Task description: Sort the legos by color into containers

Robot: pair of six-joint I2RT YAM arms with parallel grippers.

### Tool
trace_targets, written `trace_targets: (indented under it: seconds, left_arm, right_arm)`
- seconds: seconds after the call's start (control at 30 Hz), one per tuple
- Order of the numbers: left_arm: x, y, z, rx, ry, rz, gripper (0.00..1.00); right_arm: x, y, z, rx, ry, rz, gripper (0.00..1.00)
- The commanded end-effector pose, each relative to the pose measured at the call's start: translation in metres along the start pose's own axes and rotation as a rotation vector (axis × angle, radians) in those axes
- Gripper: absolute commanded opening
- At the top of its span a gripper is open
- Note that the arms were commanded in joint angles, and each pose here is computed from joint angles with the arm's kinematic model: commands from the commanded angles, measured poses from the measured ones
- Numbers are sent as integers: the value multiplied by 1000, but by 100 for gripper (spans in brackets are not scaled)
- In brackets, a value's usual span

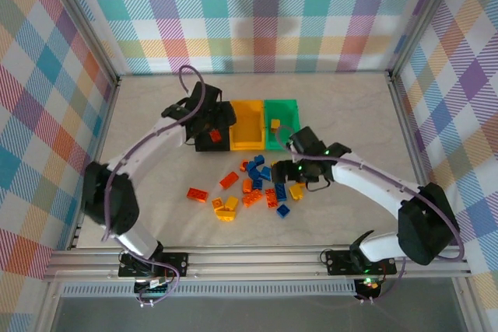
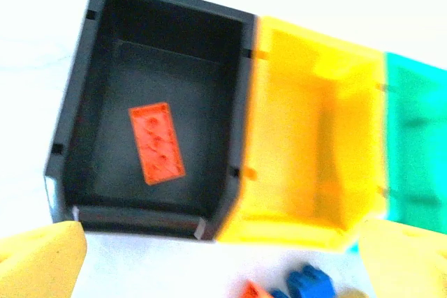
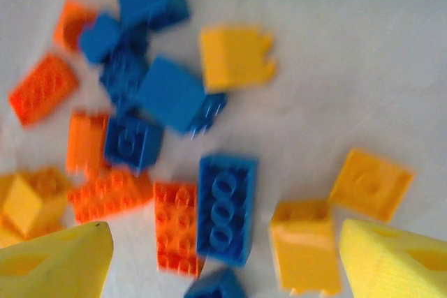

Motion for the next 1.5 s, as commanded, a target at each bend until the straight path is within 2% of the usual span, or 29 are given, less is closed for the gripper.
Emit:
trace_targets:
  seconds: [0.0,0.27,0.47,0.77,0.93,1.03,1.1,1.23,1.47]
  left_arm:
    - [27,10,3,51,22,38,100]
    - [63,40,32,42,31,42,100]
    - [81,47,49,14,40,56,100]
    - [89,48,60,-22,40,59,100]
    - [89,45,60,-21,46,57,100]
    - [89,46,63,-30,56,51,100]
    - [90,47,66,-39,61,50,100]
    - [96,49,73,-55,62,58,100]
    - [108,57,85,-77,72,85,100]
  right_arm:
    - [39,-9,2,43,41,135,85]
    - [59,-42,7,162,124,192,80]
    - [50,-55,6,214,156,153,76]
    - [55,-58,3,223,167,188,49]
    - [54,-43,8,184,175,168,39]
    - [45,-22,19,145,192,120,37]
    - [28,-6,31,113,213,67,36]
    - [-36,9,58,52,233,-57,35]
    - [-169,-15,82,56,174,-213,35]
Point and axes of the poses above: each hand's point on the last joint's axis, 136 mm out from that joint toward the fingers, its own y axis back along the fingers, its own z axis along the line the jaws close on, x = y × z, the point moved 5 cm from there along y, back along the fingers, and after that the axes turned 2 degrees about -y, right-handed, at the moved point
